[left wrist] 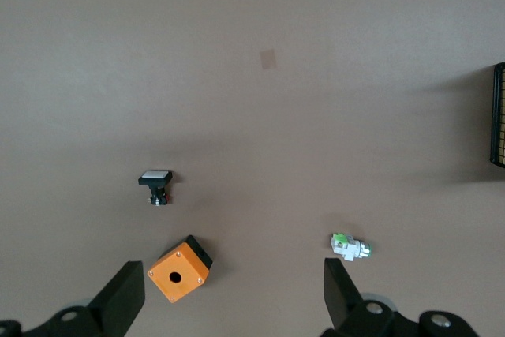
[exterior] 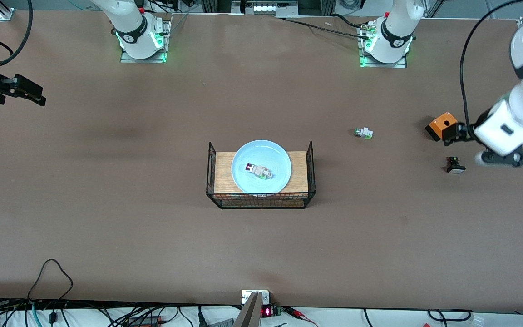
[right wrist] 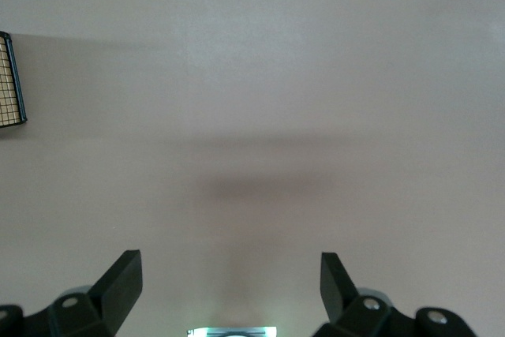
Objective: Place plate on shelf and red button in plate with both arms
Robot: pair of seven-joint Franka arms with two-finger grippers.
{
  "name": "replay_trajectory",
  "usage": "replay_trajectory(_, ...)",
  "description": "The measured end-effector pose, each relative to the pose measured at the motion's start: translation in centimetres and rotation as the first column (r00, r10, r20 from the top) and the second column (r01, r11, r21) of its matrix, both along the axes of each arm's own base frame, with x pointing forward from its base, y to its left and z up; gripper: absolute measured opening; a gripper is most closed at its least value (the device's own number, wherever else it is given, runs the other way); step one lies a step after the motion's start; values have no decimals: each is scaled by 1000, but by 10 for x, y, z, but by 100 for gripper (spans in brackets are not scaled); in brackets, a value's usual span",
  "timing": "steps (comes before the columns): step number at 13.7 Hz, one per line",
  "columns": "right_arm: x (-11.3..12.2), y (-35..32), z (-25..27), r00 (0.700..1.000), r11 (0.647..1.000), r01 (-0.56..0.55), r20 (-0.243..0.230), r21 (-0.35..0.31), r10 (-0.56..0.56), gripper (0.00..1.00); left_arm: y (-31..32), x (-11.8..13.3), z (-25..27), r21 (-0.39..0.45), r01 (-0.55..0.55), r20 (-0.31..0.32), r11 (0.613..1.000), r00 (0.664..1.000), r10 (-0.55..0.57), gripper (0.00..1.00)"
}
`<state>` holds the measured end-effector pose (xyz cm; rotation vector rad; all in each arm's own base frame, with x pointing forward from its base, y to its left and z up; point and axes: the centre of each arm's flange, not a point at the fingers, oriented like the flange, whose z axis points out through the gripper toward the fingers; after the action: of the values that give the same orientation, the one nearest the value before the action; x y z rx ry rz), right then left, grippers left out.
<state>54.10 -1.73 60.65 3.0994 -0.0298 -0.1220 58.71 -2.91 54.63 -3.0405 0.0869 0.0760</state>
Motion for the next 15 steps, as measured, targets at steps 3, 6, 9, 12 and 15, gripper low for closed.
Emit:
replay_trajectory(3,0,0,0,1000,1000,1,0,0,-1,100,22,-27,-6,-24,-30,3,999,1000,30,100)
replay_trajectory(6,0,-1,0,1000,1000,1,0,0,-1,100,24,-36,-4,-98,-54,-47,994,998,49,100)
replay_trajectory(9,0,-1,0,1000,1000,1,0,0,-1,100,23,-37,4,-113,-51,-50,992,998,46,100)
replay_trajectory(12,0,-1,0,1000,1000,1,0,0,-1,100,23,-37,5,-113,-51,-49,992,998,45,100)
replay_trajectory(15,0,-1,0,1000,1000,1,0,0,-1,100,23,-37,5,-113,-50,-50,992,998,45,100)
